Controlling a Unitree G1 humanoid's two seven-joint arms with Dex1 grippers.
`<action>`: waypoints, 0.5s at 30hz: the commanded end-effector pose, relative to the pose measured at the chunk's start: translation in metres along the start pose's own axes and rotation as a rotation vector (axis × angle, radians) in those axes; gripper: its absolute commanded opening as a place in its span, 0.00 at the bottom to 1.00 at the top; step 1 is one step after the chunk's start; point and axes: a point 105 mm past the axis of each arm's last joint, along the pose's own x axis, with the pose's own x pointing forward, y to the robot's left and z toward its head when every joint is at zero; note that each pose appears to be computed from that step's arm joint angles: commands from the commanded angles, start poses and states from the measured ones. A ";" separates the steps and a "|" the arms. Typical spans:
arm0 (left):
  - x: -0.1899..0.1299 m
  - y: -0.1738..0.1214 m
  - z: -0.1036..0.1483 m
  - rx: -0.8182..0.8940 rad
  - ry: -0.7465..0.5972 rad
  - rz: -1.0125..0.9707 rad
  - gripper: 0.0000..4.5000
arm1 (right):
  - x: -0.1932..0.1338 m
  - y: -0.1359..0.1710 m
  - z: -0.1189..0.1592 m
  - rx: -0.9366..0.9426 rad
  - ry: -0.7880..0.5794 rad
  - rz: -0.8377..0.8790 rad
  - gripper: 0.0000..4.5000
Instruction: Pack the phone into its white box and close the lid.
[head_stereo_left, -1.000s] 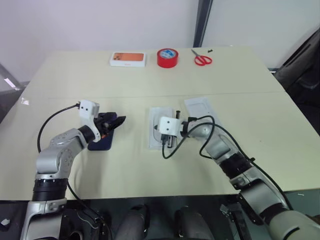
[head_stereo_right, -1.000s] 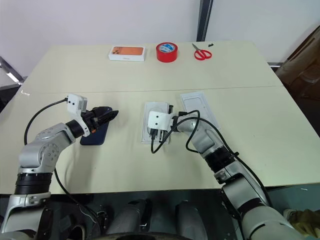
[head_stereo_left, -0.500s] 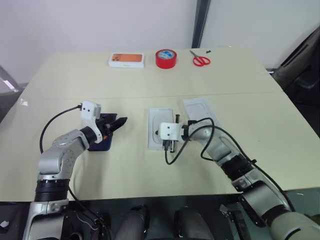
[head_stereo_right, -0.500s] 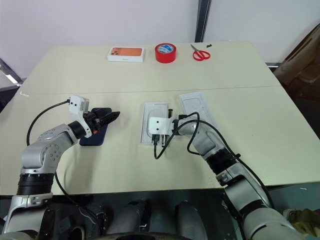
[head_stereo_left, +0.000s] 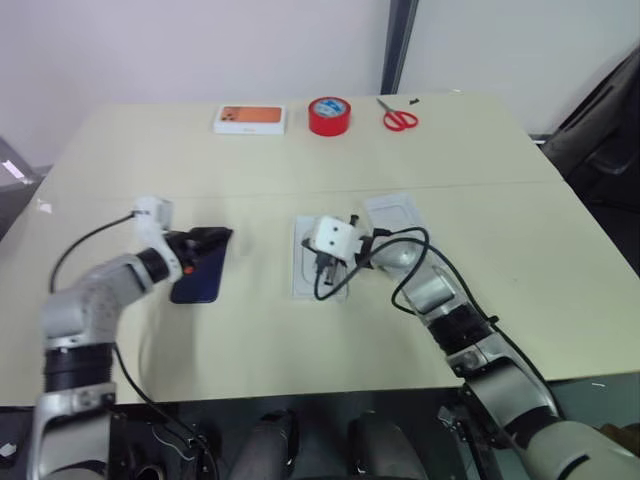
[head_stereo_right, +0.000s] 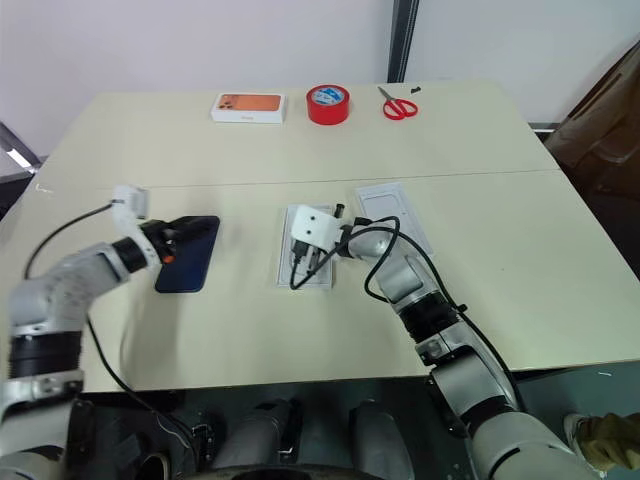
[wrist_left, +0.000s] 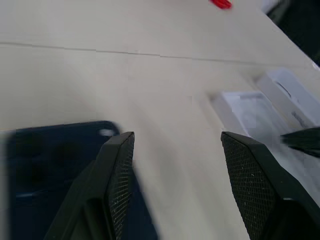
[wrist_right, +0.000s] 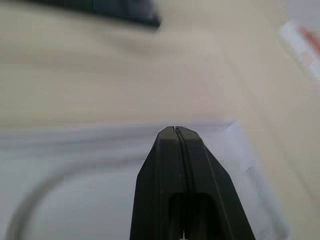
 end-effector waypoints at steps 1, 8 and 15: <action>-0.015 0.015 0.012 -0.011 0.005 0.025 0.65 | 0.014 0.004 0.027 -0.012 -0.055 0.005 0.00; -0.036 0.041 -0.013 -0.025 0.206 0.093 0.65 | 0.045 0.030 0.044 -0.060 -0.034 0.056 0.00; -0.042 0.042 -0.037 -0.054 0.342 0.083 0.65 | 0.056 0.052 0.040 -0.089 0.002 0.123 0.00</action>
